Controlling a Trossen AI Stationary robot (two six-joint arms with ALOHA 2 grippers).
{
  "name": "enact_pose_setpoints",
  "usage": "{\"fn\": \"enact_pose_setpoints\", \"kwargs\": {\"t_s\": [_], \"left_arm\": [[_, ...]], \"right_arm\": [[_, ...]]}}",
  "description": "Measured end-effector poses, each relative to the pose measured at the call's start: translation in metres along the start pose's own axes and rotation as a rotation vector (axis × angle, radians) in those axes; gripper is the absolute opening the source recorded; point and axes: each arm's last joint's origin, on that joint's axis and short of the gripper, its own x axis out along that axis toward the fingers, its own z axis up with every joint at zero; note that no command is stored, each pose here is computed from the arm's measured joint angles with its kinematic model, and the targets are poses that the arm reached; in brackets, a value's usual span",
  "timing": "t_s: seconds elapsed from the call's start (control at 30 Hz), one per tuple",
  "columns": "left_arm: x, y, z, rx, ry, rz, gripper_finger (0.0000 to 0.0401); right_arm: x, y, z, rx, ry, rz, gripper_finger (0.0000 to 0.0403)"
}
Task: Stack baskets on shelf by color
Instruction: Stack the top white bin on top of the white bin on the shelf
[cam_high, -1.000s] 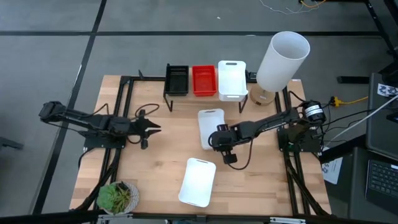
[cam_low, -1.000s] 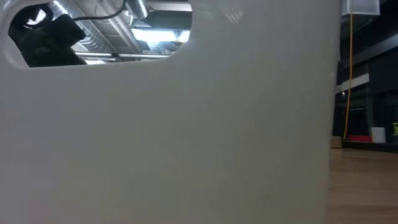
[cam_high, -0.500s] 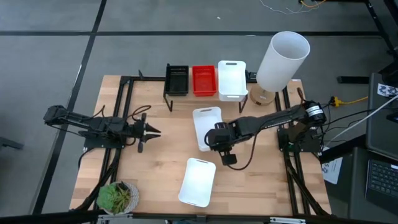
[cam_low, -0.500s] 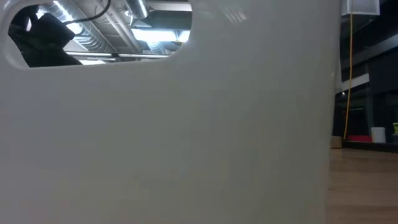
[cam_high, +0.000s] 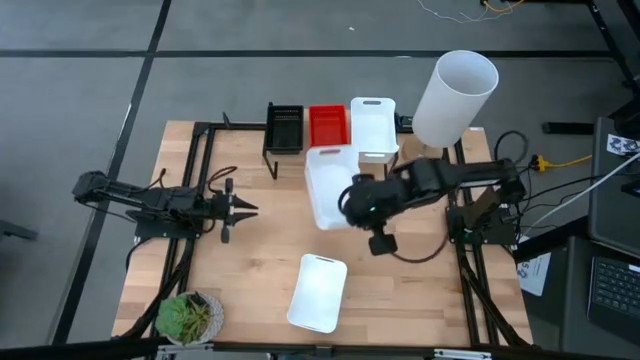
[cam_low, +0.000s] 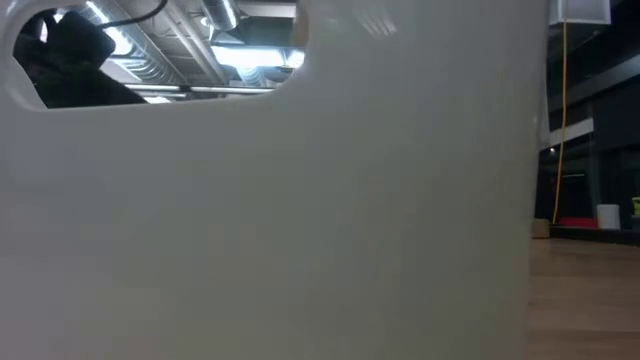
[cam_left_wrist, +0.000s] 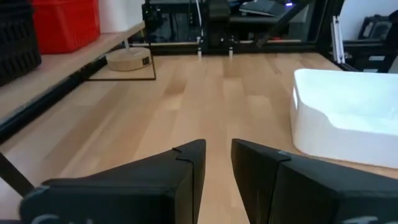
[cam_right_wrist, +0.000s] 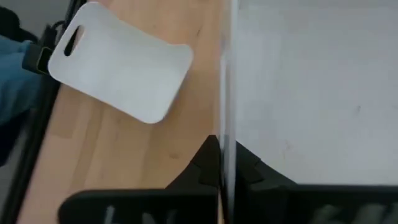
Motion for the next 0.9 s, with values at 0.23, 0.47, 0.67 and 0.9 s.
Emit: {"fn": "enact_pose_setpoints", "kwargs": {"t_s": [0.23, 0.47, 0.67, 0.9], "left_arm": [[-0.002, 0.003, 0.000, -0.013, -0.025, 0.075, 0.0070], [-0.002, 0.003, 0.000, -0.035, -0.027, 0.096, 0.0072], [-0.002, 0.003, 0.000, -0.021, -0.026, 0.097, 0.0074], [-0.002, 0.003, 0.000, -0.021, -0.025, 0.098, 0.0075]], "right_arm": [[-0.048, -0.031, -0.010, -0.025, 0.045, -0.195, 0.0000], [-0.062, -0.085, -0.024, -0.026, 0.077, -0.295, 0.0000], [-0.065, -0.138, -0.047, 0.107, 0.124, -0.322, 0.0000], [-0.060, -0.179, -0.078, 0.239, 0.159, -0.240, 0.0000]]}}
